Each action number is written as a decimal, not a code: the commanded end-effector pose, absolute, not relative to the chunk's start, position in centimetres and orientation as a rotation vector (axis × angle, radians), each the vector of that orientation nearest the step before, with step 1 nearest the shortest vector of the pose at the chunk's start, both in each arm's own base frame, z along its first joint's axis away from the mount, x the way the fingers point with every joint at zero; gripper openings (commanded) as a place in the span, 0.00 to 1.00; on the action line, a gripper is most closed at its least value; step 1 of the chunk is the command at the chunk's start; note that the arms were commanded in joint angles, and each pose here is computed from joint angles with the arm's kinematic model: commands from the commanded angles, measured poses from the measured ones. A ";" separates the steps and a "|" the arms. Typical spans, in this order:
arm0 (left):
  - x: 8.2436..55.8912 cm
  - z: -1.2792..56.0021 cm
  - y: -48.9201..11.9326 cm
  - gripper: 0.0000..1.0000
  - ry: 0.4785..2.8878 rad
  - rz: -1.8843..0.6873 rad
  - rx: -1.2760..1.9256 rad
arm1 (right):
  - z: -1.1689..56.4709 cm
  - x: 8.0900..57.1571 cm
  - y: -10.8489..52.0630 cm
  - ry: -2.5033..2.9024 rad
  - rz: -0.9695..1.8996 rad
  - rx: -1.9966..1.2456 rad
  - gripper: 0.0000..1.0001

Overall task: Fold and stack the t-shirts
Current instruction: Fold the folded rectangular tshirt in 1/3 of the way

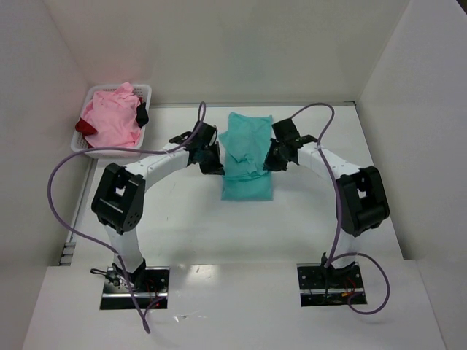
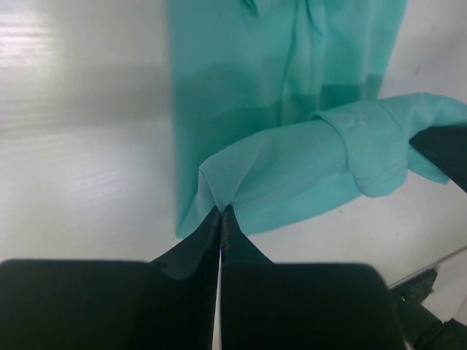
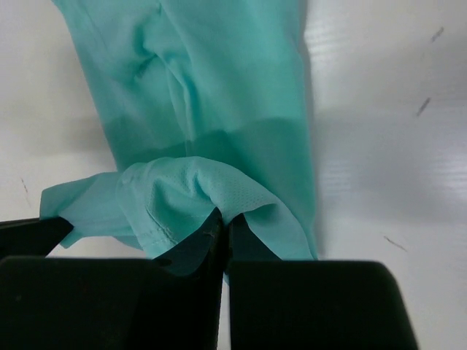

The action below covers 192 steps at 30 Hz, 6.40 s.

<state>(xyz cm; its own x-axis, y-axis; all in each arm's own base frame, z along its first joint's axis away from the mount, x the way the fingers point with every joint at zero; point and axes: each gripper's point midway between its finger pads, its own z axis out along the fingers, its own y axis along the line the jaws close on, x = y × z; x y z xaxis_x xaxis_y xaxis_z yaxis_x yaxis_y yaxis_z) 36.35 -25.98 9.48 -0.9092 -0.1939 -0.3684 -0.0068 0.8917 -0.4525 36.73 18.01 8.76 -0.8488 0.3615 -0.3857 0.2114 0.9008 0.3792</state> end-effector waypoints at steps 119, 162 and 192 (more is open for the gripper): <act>47.2 7.9 -28.9 0.26 2.374 -0.692 -0.017 | 11.5 42.3 16.3 2.292 0.610 0.186 0.37; 48.0 8.5 -30.1 0.13 2.316 -0.796 0.081 | 11.2 51.3 18.7 2.257 0.549 0.107 0.24; 48.5 14.8 -25.2 0.71 2.233 -0.681 0.122 | 13.7 39.2 13.8 2.276 0.467 0.247 0.91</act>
